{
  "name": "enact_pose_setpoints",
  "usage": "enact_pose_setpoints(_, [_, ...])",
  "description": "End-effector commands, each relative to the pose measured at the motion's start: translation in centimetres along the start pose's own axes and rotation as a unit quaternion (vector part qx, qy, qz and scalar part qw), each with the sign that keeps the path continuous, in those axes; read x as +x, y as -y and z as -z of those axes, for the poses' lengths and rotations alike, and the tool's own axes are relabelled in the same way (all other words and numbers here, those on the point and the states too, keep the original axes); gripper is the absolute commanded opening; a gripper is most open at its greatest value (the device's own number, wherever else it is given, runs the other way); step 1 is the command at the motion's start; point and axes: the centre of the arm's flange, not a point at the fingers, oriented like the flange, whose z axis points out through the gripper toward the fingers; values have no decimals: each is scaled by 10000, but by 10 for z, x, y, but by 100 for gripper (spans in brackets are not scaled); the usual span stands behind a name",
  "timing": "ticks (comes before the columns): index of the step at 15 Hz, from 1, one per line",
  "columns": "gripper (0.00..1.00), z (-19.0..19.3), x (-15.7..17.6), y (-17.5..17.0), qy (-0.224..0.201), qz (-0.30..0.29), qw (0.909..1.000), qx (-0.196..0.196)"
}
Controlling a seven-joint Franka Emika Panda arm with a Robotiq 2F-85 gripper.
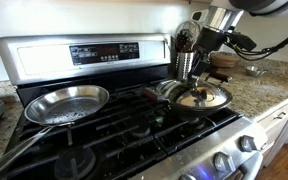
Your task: Cover the pan on the right with the silver lid
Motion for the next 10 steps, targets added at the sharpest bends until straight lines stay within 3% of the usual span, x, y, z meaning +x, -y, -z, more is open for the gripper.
enact_pose_setpoints(1, [71,6,-11,3,-126,164,9997,-144])
enact_pose_setpoints(2, [73,11,-11,3,-145,192,9996,-156])
enact_pose_setpoints(7, [100,49,-14,3,-122,153,9995,-231])
enact_pose_setpoints(10, [100,75,-15,2,102,87,9994,-331])
